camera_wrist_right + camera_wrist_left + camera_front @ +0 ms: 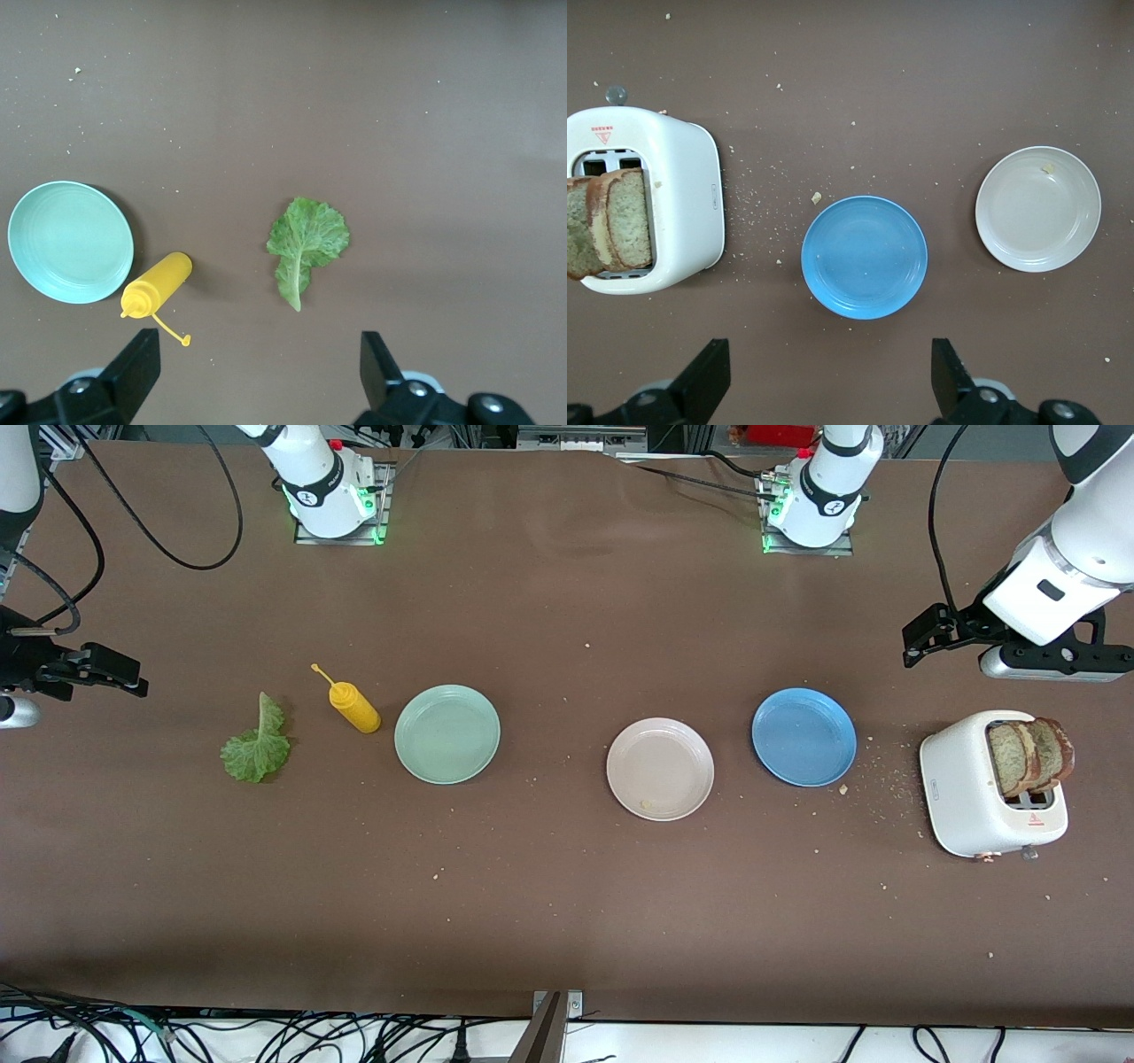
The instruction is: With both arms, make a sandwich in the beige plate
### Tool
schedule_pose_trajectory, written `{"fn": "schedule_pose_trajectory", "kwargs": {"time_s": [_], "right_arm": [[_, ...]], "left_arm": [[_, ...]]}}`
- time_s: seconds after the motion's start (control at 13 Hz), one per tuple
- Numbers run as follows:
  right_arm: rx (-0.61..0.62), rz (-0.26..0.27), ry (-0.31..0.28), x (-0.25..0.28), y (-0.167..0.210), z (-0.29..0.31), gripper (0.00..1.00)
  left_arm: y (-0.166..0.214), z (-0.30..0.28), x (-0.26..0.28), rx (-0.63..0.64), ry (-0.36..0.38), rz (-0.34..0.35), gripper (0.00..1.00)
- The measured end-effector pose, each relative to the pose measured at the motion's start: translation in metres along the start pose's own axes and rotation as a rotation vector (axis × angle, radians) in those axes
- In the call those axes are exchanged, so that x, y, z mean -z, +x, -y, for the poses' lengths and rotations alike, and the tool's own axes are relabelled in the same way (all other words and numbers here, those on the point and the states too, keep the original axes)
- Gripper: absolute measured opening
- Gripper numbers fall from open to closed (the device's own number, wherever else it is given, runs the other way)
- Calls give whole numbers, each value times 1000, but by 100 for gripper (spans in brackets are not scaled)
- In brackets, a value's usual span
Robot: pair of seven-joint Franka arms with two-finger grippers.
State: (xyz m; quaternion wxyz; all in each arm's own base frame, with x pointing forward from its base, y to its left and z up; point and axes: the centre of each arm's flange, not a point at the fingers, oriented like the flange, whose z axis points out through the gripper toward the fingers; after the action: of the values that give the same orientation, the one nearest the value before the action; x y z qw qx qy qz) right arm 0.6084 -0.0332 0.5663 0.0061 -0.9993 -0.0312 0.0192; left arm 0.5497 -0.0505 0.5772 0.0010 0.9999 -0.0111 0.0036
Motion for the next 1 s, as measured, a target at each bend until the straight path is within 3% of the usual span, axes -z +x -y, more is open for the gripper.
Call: {"fn": "schedule_pose_trajectory", "kwargs": {"time_s": [0.54, 0.77, 1.0], "right_arm": [[-1, 0, 0, 0, 0, -1, 100], [-2, 1, 0, 0, 0, -1, 100], [-2, 1, 0, 0, 0, -1, 100]], "left_arm": [[22, 77, -57, 113, 2, 98, 100], [38, 123, -78, 45, 74, 49, 100], [45, 173, -106, 35, 79, 44, 100]]}}
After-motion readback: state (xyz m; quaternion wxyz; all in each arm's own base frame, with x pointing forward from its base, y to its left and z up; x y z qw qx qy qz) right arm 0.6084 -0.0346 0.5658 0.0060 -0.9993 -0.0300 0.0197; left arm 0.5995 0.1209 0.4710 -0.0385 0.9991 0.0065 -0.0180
